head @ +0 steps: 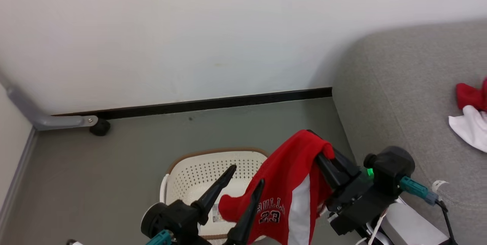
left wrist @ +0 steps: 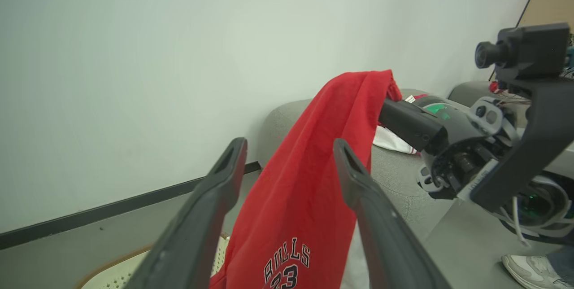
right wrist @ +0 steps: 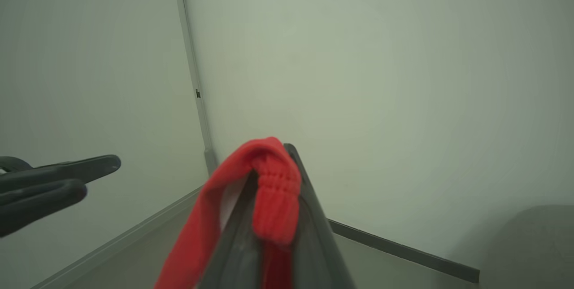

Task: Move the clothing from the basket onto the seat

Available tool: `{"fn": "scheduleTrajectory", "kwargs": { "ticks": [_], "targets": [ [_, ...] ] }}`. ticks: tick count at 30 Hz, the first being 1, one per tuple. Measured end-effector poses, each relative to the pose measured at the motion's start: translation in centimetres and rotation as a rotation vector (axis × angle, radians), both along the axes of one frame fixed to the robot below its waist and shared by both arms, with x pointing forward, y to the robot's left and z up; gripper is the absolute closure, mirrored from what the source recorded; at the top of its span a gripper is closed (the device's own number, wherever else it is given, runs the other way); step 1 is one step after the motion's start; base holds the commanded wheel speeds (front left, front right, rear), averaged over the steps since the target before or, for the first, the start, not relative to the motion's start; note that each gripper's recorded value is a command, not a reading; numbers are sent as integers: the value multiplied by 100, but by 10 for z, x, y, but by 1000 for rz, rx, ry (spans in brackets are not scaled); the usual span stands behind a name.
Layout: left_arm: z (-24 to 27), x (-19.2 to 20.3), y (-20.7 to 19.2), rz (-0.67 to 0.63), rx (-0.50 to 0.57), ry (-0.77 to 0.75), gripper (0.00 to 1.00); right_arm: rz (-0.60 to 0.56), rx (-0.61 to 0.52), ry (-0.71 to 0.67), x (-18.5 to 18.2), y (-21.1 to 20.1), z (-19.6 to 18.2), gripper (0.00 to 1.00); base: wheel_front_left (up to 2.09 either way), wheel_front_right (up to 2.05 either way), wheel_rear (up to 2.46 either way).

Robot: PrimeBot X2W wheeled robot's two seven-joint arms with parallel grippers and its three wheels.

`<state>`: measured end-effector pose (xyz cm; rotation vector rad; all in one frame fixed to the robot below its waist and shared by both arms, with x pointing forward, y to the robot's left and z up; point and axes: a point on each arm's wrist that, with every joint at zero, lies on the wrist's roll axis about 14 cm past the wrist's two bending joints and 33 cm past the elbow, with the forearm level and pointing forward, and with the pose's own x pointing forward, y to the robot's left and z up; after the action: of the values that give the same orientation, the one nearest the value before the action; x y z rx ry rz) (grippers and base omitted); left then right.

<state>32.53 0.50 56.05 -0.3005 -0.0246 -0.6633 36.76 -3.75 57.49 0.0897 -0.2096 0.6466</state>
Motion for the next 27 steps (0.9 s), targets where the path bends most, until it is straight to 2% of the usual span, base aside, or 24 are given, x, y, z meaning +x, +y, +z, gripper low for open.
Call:
{"fn": "scheduleTrajectory", "kwargs": {
  "ticks": [19,24,27],
  "targets": [
    [-5,-2,-69,-231,-42,1,0,-311,-11,-10,-13,-107,0,100,0,0,0],
    [-10,-6,-92,-311,-49,12,0,-436,34,8,-9,-151,3,100,0,0,0],
    [-16,-4,-101,-348,-58,33,0,-523,37,-21,4,-186,17,100,0,0,0]
  ]
}}
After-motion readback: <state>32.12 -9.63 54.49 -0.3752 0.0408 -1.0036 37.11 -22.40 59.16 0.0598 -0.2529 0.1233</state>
